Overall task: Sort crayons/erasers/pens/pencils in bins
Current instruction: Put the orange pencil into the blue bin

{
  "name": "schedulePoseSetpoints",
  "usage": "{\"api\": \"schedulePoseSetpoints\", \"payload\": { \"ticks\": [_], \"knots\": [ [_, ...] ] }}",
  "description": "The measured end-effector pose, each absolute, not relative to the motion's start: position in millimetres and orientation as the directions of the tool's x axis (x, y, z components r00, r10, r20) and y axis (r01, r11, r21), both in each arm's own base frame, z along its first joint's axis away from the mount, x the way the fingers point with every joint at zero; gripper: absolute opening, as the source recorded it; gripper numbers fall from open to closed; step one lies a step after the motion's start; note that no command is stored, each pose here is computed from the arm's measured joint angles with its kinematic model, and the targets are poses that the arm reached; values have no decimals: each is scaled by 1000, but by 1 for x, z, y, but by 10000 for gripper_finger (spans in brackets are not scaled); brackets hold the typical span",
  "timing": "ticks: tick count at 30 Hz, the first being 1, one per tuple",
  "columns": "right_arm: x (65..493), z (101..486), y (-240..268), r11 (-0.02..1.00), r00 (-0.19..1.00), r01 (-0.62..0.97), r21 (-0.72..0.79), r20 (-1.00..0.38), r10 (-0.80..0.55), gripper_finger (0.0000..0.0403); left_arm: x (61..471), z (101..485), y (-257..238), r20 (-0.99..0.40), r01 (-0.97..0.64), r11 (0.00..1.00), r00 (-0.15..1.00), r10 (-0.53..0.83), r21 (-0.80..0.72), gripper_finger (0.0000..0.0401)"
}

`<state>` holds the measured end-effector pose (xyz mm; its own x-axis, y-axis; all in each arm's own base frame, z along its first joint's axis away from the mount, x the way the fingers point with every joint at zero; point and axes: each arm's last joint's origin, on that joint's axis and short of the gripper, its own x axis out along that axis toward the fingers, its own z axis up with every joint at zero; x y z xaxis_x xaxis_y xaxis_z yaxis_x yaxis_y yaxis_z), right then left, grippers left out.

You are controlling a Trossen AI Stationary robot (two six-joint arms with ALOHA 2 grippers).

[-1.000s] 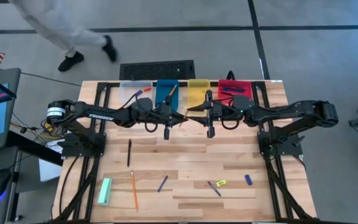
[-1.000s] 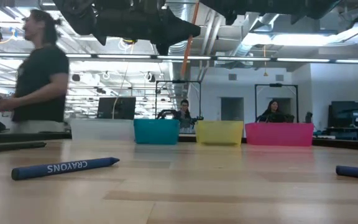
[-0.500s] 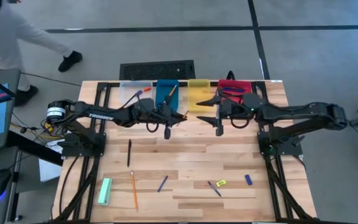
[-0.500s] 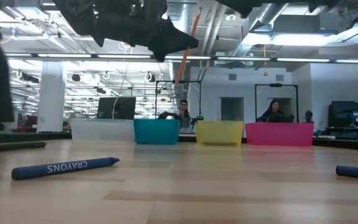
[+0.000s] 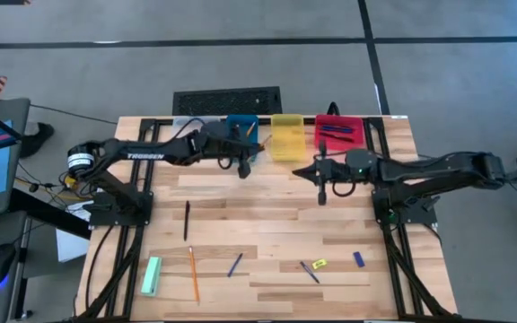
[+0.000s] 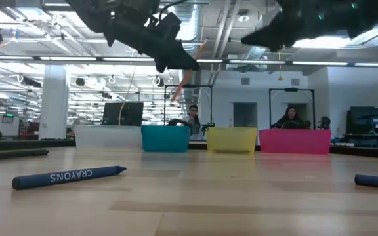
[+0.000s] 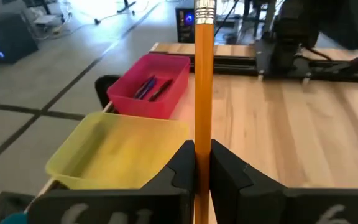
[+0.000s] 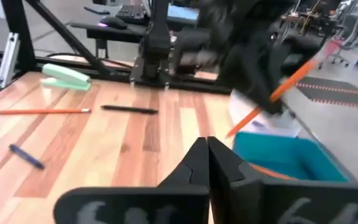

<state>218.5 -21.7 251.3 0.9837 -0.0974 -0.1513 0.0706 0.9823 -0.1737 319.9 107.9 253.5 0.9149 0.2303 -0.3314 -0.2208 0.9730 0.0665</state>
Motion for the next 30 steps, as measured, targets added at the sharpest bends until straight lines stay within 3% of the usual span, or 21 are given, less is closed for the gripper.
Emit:
{"api": "schedulePoseSetpoints", "payload": {
  "ticks": [9, 30],
  "knots": [
    [203, 203, -8, 994, 992, 26, -109, -121, -39, 4, 310, 261, 138, -410, -304, 950, 860, 305, 69, 13],
    [200, 200, 1, 993, 997, -14, -114, -77, 5, 3, 286, 254, 196, -468, -447, 894, 788, 400, 12, 13]
  ]
}}
